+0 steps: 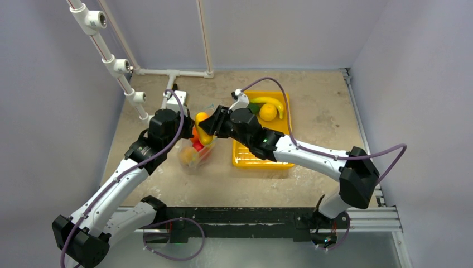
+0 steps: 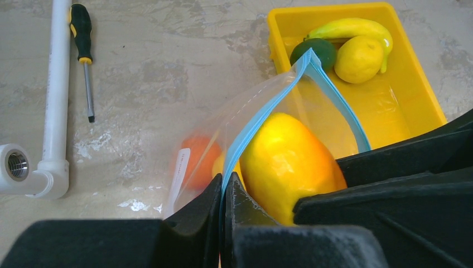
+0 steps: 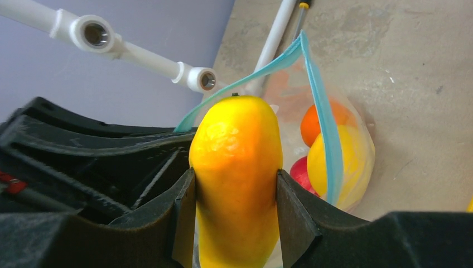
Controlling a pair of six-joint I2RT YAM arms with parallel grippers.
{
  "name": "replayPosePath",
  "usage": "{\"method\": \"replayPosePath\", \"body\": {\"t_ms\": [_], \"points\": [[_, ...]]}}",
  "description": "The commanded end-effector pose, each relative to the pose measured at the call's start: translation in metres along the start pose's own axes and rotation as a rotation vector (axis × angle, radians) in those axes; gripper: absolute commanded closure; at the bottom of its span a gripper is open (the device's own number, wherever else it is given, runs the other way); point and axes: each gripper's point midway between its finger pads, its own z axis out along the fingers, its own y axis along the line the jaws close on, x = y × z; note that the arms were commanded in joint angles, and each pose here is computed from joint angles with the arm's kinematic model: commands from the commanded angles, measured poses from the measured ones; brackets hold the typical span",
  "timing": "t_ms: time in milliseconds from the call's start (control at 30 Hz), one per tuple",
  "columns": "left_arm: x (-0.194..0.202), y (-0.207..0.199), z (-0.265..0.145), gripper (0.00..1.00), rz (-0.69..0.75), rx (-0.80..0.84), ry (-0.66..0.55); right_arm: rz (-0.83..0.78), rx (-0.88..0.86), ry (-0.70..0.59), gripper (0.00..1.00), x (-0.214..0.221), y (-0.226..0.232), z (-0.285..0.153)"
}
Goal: Place the food in the zip-top bag and seal the zipper
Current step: Place the fake fruit in the zipper food storage bag.
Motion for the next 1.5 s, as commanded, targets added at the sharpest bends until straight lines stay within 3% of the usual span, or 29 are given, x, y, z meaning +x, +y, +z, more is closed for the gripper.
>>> {"method": "replayPosePath", "body": {"t_ms": [0, 167, 367, 533, 1133, 1467], "points": [[-0.015, 0.000, -0.003, 1.00, -0.012, 0.001, -0.057, 0.017, 0.037, -0.003, 0.99, 0.002, -0.002, 0.007], [-0.015, 0.000, -0.003, 1.00, -0.012, 0.002, -0.058, 0.000, 0.093, 0.018, 0.80, 0.012, -0.013, 0.016], [-0.015, 0.000, -0.002, 1.00, -0.010, 0.003, -0.056, 0.000, 0.099, 0.017, 0.43, 0.013, -0.010, 0.020], [-0.014, -0.001, -0.002, 1.00, -0.009, 0.004, -0.053, -0.015, 0.078, 0.008, 0.23, 0.008, -0.003, 0.017], [-0.013, -0.001, 0.000, 1.00, -0.010, 0.007, -0.047, -0.065, 0.034, -0.094, 0.21, -0.040, 0.020, -0.020], [-0.013, -0.002, 0.000, 1.00, -0.012, 0.011, -0.047, -0.111, 0.170, -0.192, 0.22, -0.088, -0.014, -0.042]]}}
